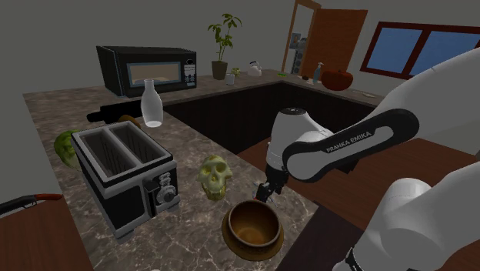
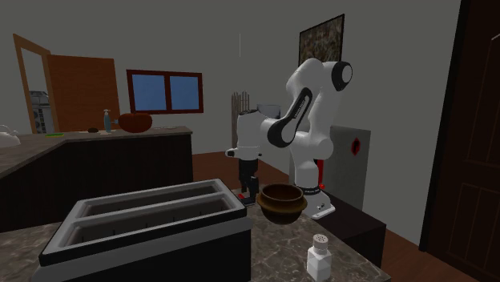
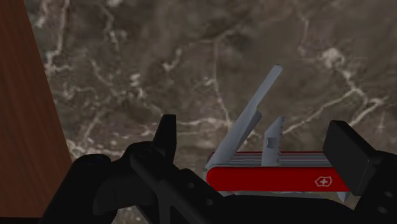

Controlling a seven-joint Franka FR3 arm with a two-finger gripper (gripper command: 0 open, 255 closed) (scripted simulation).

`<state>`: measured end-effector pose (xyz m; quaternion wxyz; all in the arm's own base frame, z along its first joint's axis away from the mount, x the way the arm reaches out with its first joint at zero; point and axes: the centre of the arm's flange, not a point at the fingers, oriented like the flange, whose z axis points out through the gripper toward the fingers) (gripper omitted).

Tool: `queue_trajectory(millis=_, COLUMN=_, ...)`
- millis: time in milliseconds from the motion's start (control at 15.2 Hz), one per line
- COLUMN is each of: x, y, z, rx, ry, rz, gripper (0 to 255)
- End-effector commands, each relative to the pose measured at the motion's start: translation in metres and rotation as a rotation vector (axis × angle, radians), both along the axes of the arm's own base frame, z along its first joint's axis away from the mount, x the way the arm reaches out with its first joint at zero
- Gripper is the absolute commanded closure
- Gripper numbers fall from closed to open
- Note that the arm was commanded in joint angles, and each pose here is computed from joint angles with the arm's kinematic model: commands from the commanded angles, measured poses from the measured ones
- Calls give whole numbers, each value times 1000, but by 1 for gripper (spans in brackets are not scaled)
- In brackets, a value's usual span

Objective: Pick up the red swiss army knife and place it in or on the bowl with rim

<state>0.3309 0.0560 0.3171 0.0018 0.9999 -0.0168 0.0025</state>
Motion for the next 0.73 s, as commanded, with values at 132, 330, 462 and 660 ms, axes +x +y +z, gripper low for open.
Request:
queue_trajectory(millis=132, x=0, y=0, z=0, rx=0, ry=0, rz=0, gripper=0)
queue_trajectory(millis=330, x=0, y=0, z=0, rx=0, ry=0, rz=0, gripper=255)
queue_trajectory(millis=462, x=0, y=0, z=0, rx=0, ry=0, rz=0, gripper=255)
queue_trajectory(millis=660, x=0, y=0, z=0, rx=0, ry=0, rz=0, gripper=255)
